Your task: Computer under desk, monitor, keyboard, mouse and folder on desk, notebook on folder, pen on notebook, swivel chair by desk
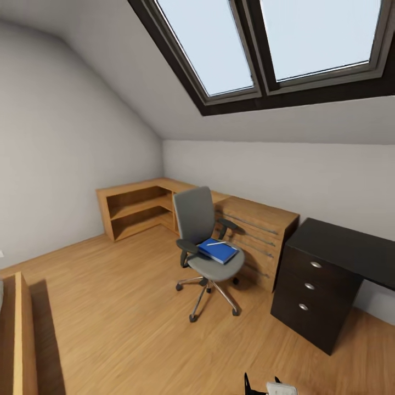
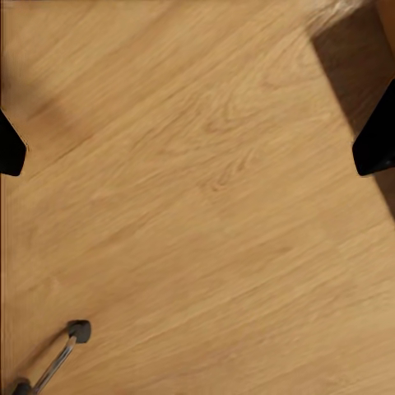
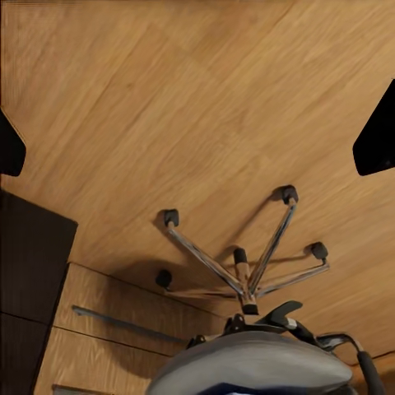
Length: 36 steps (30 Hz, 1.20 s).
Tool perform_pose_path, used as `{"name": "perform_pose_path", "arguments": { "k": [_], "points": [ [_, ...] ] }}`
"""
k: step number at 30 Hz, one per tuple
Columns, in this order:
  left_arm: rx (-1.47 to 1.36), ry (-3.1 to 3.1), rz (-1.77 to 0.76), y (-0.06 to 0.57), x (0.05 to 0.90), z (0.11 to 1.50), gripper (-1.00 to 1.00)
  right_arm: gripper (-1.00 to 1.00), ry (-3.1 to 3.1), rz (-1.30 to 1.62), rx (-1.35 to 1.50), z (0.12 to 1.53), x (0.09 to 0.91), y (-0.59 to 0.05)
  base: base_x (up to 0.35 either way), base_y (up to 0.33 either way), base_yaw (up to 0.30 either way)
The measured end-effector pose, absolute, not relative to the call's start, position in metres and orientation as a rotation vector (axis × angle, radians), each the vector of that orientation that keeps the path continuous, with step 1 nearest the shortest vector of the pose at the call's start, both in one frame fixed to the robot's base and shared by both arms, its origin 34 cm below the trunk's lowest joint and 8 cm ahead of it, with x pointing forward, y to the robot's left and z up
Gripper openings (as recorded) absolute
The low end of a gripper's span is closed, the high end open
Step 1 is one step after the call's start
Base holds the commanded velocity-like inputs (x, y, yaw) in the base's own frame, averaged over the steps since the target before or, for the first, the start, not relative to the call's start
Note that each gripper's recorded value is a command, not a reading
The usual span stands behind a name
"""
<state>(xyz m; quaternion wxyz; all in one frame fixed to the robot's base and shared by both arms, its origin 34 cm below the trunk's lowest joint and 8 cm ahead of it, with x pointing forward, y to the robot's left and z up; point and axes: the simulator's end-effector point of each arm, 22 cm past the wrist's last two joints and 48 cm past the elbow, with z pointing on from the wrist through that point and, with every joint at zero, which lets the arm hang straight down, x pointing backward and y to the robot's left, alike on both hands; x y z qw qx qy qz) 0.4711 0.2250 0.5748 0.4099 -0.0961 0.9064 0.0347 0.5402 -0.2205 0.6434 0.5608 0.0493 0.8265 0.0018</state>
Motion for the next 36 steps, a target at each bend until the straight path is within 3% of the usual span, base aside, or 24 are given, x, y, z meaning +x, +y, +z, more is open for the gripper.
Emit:
{"name": "perform_pose_path", "arguments": {
  "k": [28,36],
  "points": [
    [-0.236,2.316,0.099,0.227,0.458,0.583,1.00,1.00,1.950,0.016,0.113,0.660,0.540,-0.214,0.000,0.000,-0.292],
    [-0.236,2.316,0.100,0.228,0.458,0.583,1.00,1.00,1.950,0.023,0.114,0.660,0.540,-0.210,-0.201,0.082,-0.296]
  ]
}}
